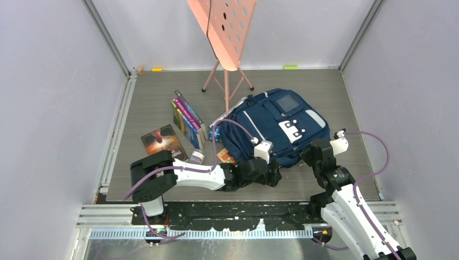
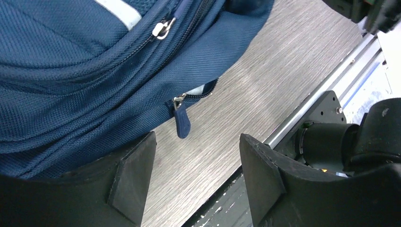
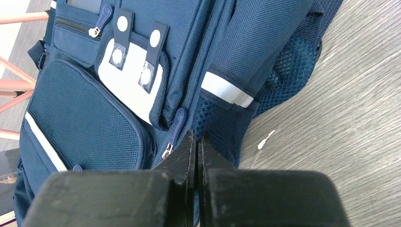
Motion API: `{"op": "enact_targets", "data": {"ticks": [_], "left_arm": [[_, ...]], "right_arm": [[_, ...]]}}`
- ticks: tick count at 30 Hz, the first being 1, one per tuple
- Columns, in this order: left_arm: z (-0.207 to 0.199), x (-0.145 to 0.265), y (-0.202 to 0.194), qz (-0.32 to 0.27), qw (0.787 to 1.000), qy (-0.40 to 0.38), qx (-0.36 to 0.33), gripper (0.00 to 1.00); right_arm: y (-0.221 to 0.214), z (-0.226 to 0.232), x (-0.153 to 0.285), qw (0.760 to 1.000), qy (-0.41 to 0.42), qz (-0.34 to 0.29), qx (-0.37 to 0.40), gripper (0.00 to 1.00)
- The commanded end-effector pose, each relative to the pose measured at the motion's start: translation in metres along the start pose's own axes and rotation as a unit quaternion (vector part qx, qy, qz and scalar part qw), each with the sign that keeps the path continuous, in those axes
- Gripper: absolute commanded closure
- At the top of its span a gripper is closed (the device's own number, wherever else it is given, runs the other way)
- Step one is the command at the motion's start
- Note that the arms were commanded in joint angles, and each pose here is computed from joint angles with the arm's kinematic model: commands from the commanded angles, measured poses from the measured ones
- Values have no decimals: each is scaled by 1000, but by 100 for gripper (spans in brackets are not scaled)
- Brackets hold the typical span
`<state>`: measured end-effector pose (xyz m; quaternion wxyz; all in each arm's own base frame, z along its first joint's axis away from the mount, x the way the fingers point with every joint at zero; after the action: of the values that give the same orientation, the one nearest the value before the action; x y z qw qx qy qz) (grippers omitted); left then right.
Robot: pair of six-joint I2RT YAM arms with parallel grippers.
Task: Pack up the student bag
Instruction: Unzip the student bag at the center of the board.
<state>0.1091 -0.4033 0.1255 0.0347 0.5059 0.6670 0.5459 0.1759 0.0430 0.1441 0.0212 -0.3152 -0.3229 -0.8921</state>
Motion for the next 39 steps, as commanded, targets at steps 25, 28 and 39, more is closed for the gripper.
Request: {"op": "enact_targets", "data": {"ticks": [25, 28, 39], "left_arm": [[20, -13, 7, -60, 996, 20, 64, 100], [27, -4, 3, -53, 996, 31, 58, 100], [54, 34, 9, -14, 998, 54, 23, 100]], "right_arm": [[39, 10, 26, 995, 20, -98, -11, 100], [48, 7, 33, 992, 7, -123, 2, 100], [72, -11, 51, 979, -49, -199, 26, 100]]}}
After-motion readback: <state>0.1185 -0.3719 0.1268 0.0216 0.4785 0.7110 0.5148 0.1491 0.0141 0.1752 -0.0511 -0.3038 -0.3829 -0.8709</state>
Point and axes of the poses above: each gripper's point midway between its finger pads, its own x axis back along the fingers, its own z axis along the line the jaws close on, y = z × x, the point moved 7 cm from there along x, back along the fingers, and after that the axes turned 6 degrees about -x, right-handed, at the moved point
